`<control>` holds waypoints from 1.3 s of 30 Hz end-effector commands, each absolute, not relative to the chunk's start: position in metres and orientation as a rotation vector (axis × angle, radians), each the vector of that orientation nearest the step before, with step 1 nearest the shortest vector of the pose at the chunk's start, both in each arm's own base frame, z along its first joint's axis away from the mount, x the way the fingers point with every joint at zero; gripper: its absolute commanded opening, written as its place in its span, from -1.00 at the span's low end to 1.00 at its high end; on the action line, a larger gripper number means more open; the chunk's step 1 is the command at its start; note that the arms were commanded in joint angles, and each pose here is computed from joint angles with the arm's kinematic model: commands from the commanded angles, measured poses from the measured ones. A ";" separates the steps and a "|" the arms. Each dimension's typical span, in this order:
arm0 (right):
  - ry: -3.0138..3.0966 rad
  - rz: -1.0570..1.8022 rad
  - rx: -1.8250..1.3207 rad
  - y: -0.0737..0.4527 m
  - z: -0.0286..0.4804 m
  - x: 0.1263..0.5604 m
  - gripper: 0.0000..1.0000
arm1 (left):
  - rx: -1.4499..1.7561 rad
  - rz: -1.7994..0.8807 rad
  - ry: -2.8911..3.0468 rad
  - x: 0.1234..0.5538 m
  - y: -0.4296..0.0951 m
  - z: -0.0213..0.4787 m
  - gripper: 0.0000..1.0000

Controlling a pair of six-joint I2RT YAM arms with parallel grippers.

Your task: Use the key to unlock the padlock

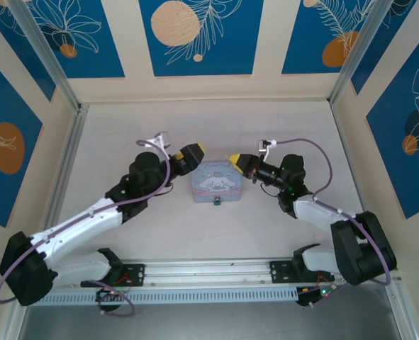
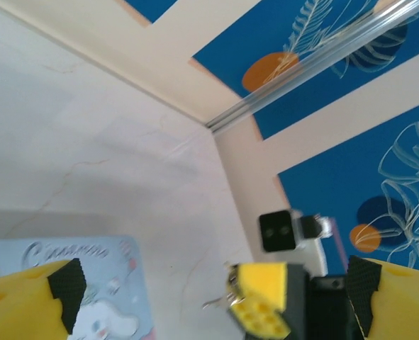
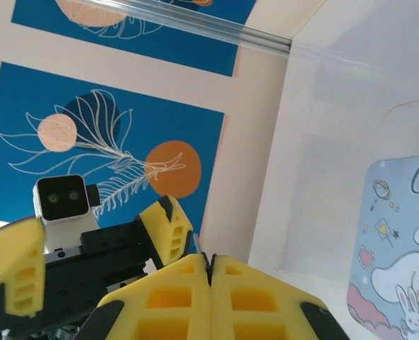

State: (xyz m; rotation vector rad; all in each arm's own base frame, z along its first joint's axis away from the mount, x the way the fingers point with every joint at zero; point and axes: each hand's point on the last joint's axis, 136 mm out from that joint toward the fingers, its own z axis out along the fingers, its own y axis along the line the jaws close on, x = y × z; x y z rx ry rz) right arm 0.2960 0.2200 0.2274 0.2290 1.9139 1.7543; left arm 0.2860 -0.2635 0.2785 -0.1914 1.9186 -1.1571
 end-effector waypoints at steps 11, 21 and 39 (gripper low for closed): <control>2.156 1.560 0.237 0.201 0.180 0.275 -1.00 | 0.170 -1.000 2.336 0.198 -0.288 0.131 0.92; 2.201 1.544 0.282 0.200 0.161 0.284 -1.00 | 0.418 -0.918 2.320 0.185 -0.336 0.098 0.68; 2.209 1.571 0.331 0.203 0.143 0.291 -1.00 | 0.495 -0.658 2.248 0.220 -0.341 0.065 0.48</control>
